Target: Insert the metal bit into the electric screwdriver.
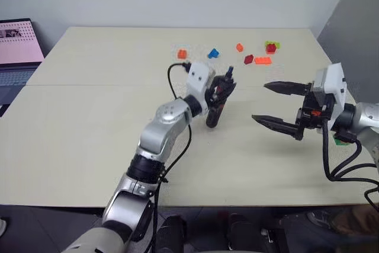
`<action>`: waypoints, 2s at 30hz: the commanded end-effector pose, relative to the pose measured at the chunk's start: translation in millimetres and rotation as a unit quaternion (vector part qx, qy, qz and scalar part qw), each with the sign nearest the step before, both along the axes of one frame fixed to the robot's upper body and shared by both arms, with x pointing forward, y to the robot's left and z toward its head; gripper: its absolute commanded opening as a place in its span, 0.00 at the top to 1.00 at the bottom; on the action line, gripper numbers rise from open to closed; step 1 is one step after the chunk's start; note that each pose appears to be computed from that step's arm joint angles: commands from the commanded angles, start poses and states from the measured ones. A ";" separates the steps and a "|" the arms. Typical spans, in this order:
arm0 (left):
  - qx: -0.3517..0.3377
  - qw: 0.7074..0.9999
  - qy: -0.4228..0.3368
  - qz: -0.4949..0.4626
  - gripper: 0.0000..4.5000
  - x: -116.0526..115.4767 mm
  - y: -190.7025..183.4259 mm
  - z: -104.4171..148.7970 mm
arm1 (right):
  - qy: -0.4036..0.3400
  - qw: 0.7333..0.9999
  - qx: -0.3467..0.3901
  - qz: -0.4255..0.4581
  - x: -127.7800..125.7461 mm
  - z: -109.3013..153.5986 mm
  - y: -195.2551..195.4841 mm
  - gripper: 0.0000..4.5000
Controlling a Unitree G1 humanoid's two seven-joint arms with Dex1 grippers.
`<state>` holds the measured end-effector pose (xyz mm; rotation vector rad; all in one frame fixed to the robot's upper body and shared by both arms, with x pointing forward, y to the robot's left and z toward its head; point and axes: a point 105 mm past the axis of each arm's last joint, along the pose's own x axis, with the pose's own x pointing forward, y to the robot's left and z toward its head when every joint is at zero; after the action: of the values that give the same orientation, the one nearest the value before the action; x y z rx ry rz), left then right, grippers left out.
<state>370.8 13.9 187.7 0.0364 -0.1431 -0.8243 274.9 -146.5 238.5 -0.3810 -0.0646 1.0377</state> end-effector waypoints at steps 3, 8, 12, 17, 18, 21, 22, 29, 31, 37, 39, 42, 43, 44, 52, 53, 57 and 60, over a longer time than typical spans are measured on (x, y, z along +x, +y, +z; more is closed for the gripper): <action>-0.014 0.997 -0.081 0.012 0.64 -6.1 4.0 18.8 | -0.029 0.999 -0.011 0.009 -6.7 8.8 2.8 0.00; 0.003 0.996 -0.091 0.019 0.64 -14.5 18.6 10.1 | -0.026 0.999 -0.023 0.017 -7.8 5.3 3.7 0.00; 0.012 0.995 -0.091 0.045 0.64 -18.8 41.6 9.0 | -0.021 0.999 -0.027 0.031 -9.2 4.8 6.8 0.00; 0.018 0.994 -0.085 0.073 0.64 -25.7 66.2 10.7 | -0.021 0.999 -0.029 0.038 -8.9 4.1 8.7 0.00; 0.017 0.993 -0.084 0.081 0.64 -27.0 71.4 12.0 | -0.020 0.999 -0.029 0.039 -9.1 3.9 9.0 0.00; 0.015 0.992 -0.076 0.097 0.64 -31.1 84.4 12.4 | -0.019 0.998 -0.029 0.043 -8.9 3.1 10.3 0.00; 0.016 0.992 -0.072 0.102 0.64 -32.9 88.6 10.6 | -0.019 0.998 -0.029 0.044 -8.8 2.7 10.9 0.00; 0.032 0.992 -0.040 0.117 0.64 -45.8 104.0 -9.7 | -0.013 0.998 -0.035 0.056 -10.6 0.8 12.6 0.00; 0.025 0.993 -0.044 0.107 0.64 -47.0 98.3 -5.6 | -0.013 0.998 -0.035 0.056 -10.6 1.3 12.6 0.00; -0.008 0.996 -0.078 0.037 0.64 -47.4 60.1 22.8 | -0.008 0.998 -0.046 0.051 -10.1 -0.6 6.8 0.00; -0.023 0.996 -0.084 0.003 0.64 -48.5 44.1 29.7 | -0.007 0.998 -0.047 0.049 -9.7 0.5 5.2 0.00; -0.040 0.995 -0.088 -0.033 0.64 -47.3 22.0 34.2 | -0.006 0.998 -0.045 0.041 -9.5 1.8 3.8 0.00; -0.045 0.994 -0.090 -0.042 0.64 -46.8 15.5 35.1 | -0.006 0.998 -0.045 0.038 -9.5 1.7 3.1 0.00; -0.047 0.993 -0.093 -0.046 0.64 -45.3 9.1 35.2 | -0.004 0.998 -0.045 0.033 -9.4 1.0 2.1 0.00; -0.050 0.994 -0.091 -0.033 0.64 -31.1 -9.0 12.7 | 0.000 0.998 -0.050 0.025 -15.0 -1.7 1.5 0.00; -0.045 0.995 -0.088 -0.033 0.64 -31.6 -7.4 7.7 | -0.001 0.998 -0.050 0.023 -15.5 -1.4 1.0 0.00; -0.030 0.996 -0.078 -0.023 0.64 -34.2 6.6 -6.4 | -0.001 0.998 -0.051 0.022 -16.7 -0.6 0.9 0.00; -0.021 0.997 -0.074 -0.008 0.64 -36.0 18.2 -12.2 | -0.001 0.998 -0.051 0.023 -16.2 -0.6 1.7 0.00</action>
<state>336.1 23.9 175.0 0.0367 -0.2932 -0.8554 262.6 -146.0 227.1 -0.4488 0.0237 1.0898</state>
